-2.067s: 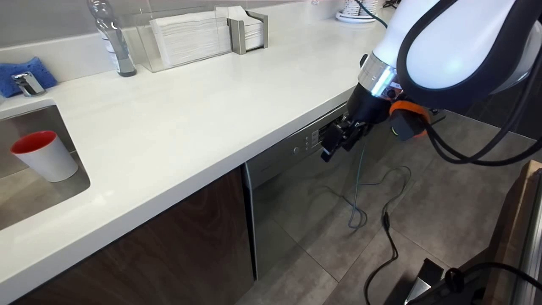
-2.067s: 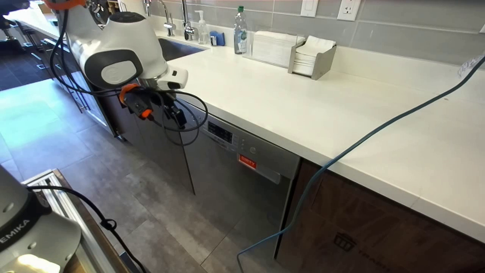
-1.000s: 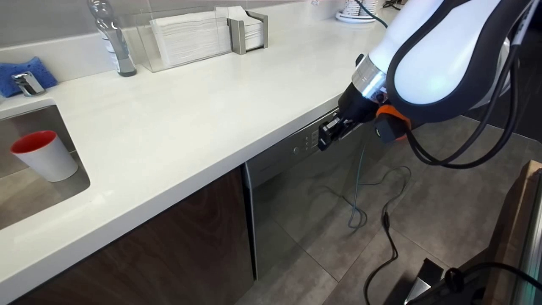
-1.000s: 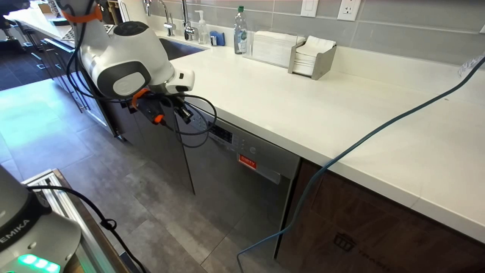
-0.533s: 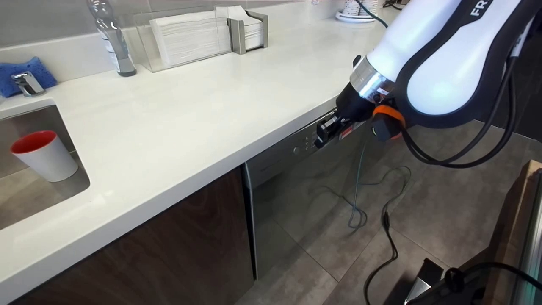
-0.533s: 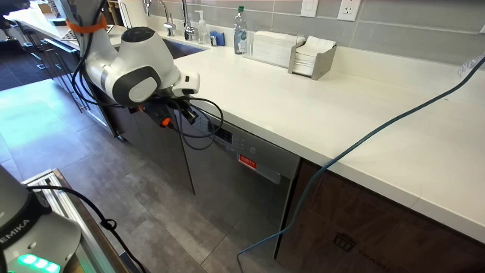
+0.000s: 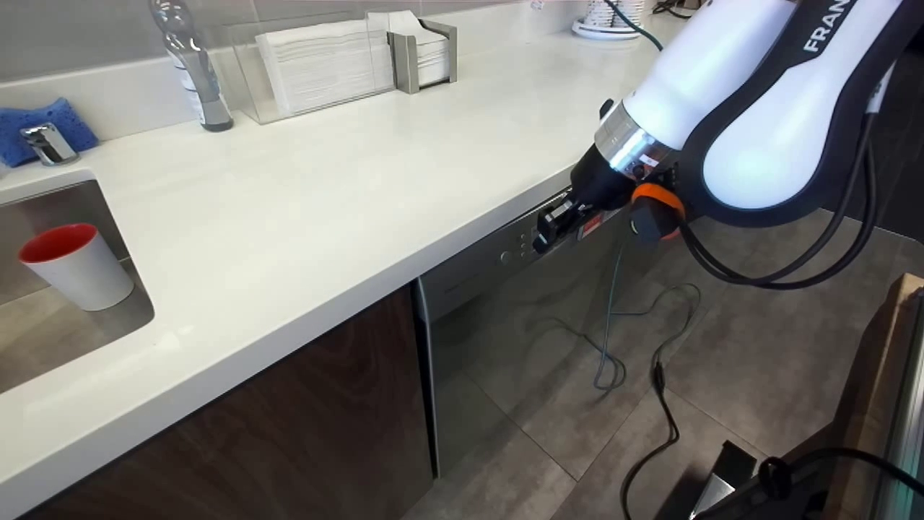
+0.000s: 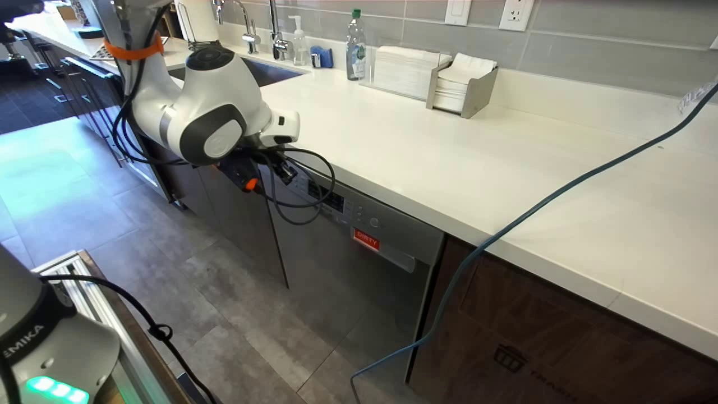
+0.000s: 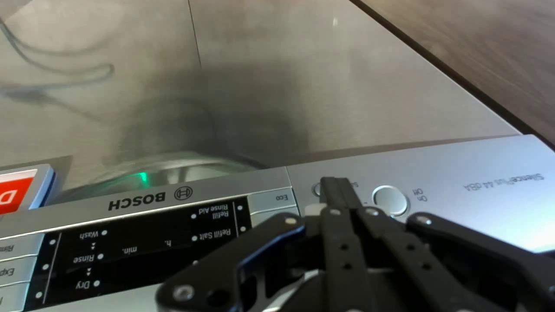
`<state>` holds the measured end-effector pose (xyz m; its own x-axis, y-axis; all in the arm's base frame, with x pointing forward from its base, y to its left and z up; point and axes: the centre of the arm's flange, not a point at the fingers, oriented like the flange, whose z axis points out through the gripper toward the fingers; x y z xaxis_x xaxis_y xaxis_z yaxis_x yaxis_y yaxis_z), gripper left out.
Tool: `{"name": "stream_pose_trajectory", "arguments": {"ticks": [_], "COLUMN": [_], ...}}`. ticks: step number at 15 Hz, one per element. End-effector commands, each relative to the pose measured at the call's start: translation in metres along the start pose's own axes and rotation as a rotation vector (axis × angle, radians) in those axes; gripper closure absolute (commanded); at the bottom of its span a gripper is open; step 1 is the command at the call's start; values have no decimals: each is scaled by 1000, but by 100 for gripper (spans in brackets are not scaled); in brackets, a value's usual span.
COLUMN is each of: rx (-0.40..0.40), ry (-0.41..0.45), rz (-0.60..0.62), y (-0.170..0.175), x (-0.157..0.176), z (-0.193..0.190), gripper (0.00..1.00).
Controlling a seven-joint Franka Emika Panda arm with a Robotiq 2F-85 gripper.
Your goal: Press the button on the oven
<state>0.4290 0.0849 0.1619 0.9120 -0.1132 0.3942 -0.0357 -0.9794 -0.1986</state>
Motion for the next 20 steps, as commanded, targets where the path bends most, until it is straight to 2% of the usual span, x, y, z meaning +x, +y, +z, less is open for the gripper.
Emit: {"name": "stream_pose_trajectory", "arguments": {"ticks": [1, 20], "rx": [27, 33], "ry": [23, 45], "rz": [8, 16], "y": [-1, 2], "x": [4, 11], "z": [5, 7], "gripper": [100, 100]}}
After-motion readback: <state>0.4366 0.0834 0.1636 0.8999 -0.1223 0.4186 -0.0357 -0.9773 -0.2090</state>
